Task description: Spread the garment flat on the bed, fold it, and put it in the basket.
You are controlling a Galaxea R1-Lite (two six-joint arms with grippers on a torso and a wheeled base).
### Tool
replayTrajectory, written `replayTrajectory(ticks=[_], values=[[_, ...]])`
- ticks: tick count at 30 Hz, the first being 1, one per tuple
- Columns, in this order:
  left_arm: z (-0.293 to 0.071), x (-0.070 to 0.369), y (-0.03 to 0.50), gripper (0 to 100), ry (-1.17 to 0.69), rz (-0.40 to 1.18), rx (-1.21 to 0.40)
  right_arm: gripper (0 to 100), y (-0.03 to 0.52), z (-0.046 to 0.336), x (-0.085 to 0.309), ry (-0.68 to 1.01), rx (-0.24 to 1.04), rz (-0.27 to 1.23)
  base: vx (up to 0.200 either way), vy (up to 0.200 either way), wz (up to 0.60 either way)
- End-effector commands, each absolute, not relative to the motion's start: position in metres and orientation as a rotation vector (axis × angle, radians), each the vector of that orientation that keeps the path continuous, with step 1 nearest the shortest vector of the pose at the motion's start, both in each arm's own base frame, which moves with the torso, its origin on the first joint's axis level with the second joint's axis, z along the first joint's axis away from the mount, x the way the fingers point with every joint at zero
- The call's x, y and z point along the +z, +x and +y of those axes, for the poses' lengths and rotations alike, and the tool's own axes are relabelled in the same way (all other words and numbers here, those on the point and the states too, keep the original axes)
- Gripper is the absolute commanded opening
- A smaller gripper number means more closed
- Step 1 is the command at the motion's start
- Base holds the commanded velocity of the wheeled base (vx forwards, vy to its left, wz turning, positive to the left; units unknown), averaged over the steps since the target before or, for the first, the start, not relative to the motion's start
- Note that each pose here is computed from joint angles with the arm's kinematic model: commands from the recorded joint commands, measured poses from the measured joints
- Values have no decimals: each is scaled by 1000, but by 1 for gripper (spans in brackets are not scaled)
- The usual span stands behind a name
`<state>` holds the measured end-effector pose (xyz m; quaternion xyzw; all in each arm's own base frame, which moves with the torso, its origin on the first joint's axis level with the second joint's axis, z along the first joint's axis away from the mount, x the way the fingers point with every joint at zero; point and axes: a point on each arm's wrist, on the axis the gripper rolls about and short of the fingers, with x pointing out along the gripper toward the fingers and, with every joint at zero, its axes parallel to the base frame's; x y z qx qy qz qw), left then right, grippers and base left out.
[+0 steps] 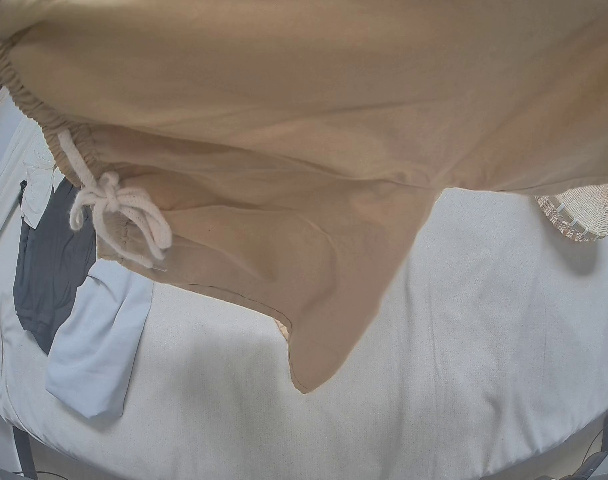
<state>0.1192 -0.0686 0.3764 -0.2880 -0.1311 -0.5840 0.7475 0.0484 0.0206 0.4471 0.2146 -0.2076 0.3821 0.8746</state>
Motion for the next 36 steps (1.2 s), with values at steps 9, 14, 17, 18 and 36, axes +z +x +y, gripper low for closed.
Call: replayTrajectory(ticks=[9,14,17,18,36], values=[[-65,368,112,0,-688,-204,-1255,0,17,14,457,439,808,-372,0,0,0],[-60,337,105,0,-716,-65,-1197,0,41,18,399,456,728,-197,0,0,0],[-57,323,98,0,-726,13,-1158,0,64,19,367,464,682,-139,0,0,0],[-55,319,97,0,-730,40,-1140,0,70,20,359,466,674,-142,0,0,0],[-53,316,132,0,-729,58,-1008,0,132,22,319,491,609,-50,0,0,0]])
